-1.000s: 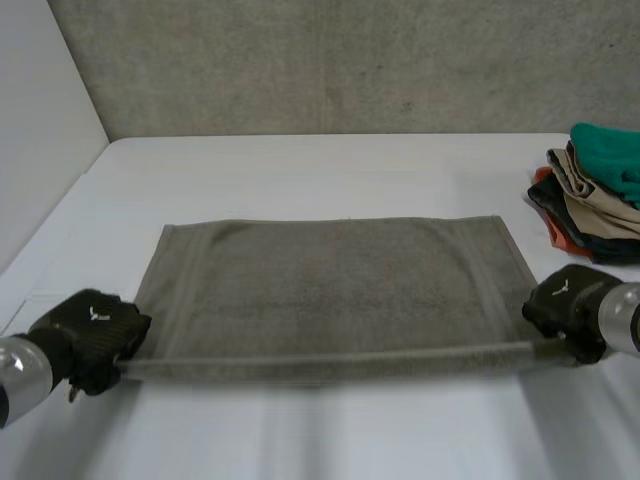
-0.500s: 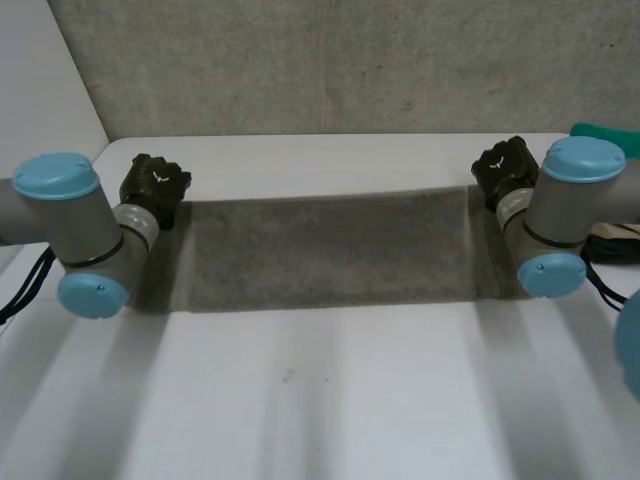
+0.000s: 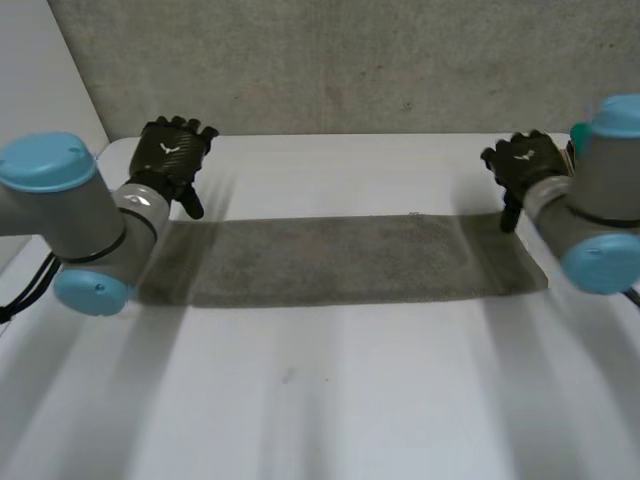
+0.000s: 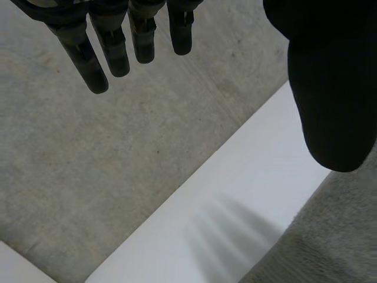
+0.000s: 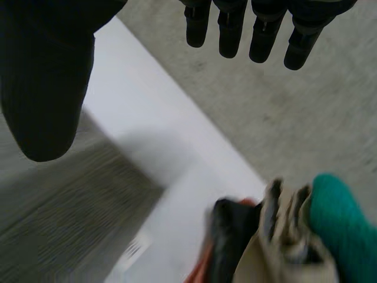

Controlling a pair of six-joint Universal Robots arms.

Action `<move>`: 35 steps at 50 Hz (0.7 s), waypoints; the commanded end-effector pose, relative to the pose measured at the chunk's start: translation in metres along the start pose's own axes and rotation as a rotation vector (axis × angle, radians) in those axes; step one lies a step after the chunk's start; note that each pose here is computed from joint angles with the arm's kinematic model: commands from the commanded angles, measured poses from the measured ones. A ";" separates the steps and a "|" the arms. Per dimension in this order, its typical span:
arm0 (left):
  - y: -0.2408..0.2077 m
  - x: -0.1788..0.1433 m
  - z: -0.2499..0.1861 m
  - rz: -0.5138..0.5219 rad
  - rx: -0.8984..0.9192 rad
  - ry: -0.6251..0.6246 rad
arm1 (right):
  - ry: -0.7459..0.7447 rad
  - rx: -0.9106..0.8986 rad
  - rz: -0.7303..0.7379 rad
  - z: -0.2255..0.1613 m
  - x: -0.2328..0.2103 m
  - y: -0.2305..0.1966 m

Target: Fold the laundry.

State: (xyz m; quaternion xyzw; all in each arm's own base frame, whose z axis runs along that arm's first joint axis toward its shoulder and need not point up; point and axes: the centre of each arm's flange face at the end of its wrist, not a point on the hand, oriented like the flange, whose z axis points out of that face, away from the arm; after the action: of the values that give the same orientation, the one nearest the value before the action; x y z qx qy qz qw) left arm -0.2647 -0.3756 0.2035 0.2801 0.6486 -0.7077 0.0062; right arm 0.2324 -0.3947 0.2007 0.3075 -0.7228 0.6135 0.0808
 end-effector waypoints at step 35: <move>-0.018 -0.005 -0.064 -0.044 0.033 0.020 | 0.187 -0.287 -0.260 -0.028 0.074 0.097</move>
State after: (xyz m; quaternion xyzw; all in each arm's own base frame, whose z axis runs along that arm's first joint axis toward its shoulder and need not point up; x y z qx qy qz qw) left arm -0.2459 -0.3252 0.2112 0.2790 0.6483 -0.7082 -0.0170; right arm 0.1308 -0.3899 0.1448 0.2683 -0.7831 0.5316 0.1791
